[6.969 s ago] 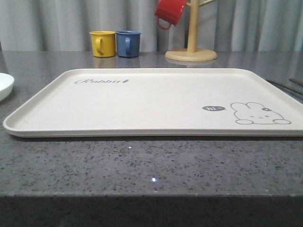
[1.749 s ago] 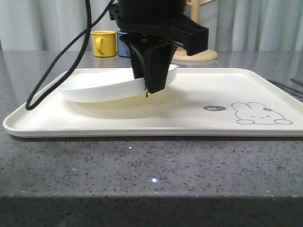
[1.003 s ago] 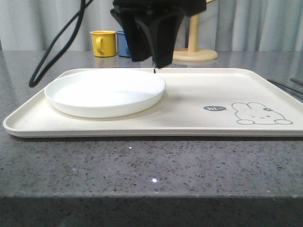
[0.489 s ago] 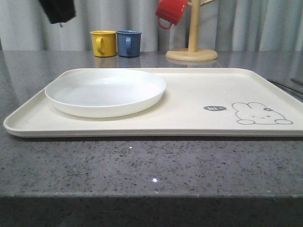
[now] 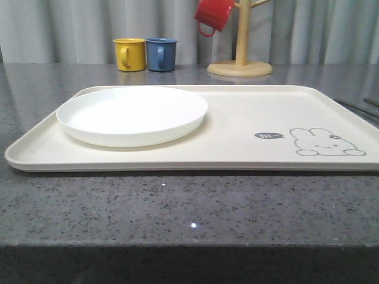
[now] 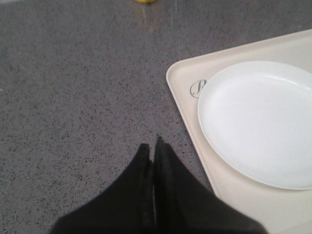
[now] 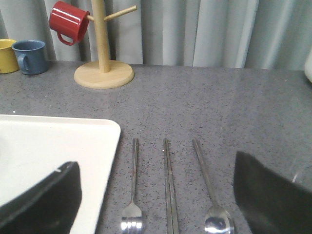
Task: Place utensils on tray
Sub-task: 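Open the left gripper and raise it away from the plate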
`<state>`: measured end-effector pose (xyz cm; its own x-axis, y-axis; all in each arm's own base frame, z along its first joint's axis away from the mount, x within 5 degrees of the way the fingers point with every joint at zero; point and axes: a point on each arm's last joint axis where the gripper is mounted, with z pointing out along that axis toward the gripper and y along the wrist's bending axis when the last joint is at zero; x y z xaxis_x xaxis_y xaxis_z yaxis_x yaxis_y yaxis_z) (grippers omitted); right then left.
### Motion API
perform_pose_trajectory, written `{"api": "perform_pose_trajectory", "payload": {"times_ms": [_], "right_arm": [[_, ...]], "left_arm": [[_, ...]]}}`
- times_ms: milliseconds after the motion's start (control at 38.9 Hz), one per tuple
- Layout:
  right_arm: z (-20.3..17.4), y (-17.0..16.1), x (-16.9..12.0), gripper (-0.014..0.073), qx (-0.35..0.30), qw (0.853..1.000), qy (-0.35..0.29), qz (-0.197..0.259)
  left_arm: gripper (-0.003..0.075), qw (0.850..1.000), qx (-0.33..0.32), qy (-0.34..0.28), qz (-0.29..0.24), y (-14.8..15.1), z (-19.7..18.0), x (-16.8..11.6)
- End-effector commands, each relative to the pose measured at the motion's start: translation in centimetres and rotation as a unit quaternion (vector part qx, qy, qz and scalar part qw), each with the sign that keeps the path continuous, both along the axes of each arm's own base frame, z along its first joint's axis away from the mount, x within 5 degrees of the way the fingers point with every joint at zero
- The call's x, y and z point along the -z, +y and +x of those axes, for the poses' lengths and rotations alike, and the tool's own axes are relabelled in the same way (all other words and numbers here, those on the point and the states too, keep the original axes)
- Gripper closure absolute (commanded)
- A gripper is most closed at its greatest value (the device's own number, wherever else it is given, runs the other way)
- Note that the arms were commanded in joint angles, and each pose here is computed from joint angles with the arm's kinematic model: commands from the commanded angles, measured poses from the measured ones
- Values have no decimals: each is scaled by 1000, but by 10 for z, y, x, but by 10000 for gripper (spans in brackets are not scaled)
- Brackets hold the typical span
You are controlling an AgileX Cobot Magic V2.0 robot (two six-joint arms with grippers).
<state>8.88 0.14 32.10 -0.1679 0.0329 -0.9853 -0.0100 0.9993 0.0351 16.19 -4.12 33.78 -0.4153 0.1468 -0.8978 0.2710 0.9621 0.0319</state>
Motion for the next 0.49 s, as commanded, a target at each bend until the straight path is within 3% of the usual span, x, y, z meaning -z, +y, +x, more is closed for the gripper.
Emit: {"api": "perform_pose_trajectory", "payload": {"times_ms": [0,257,463], "right_arm": [[1,-1,-18,-59,5,999,-49,-3],[1,-1,-18,-59,5,999,-49,-3],[1,-1,-18,-59,5,999,-49,-3]], "left_arm": [[739,993,-4,-114,-36,7,-28,-2],[739,972,-5,-226,-64,24,-94,24],[739,963,-5,-259,-73,28,-111,30]]}}
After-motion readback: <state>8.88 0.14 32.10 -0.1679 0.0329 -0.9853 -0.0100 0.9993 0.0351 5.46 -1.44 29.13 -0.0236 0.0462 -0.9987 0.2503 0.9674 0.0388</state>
